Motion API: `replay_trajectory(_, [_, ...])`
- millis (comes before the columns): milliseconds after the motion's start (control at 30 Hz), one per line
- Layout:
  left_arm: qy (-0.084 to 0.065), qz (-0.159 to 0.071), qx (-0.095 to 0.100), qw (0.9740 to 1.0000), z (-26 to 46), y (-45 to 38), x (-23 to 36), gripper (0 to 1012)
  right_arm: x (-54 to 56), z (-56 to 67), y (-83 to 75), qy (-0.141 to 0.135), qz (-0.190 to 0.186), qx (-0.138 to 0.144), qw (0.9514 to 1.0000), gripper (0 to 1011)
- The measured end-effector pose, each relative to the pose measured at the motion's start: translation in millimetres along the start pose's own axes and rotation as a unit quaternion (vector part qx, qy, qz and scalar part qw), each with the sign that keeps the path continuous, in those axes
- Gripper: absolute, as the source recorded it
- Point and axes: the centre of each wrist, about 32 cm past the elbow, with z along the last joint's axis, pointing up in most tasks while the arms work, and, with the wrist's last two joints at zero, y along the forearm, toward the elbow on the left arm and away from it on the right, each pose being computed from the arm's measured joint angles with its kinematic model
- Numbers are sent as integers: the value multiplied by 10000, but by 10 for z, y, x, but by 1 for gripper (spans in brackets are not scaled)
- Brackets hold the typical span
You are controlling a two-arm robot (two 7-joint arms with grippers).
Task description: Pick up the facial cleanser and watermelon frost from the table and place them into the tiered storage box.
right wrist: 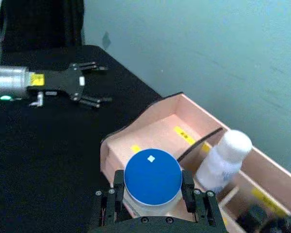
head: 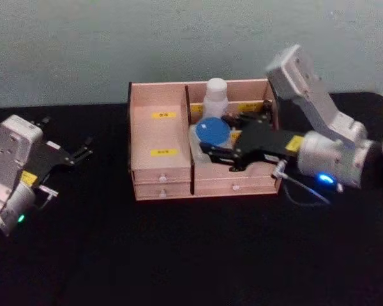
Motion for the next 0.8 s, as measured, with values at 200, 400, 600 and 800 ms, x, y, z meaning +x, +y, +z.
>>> replay_trajectory(200, [0,0,0,10000,0,0,0,1000,117,73,265,10,84,88,9999,718])
replay_trajectory(400, [0,0,0,10000,0,0,0,1001,249,137,554,32,143,100,9998,718])
replay_trajectory(600, [0,0,0,10000,0,0,0,1001,351,153,801,139,159,78,9997,718])
replay_trajectory(800, [0,0,0,10000,0,0,0,1001,387,151,978,177,186,8,9997,718])
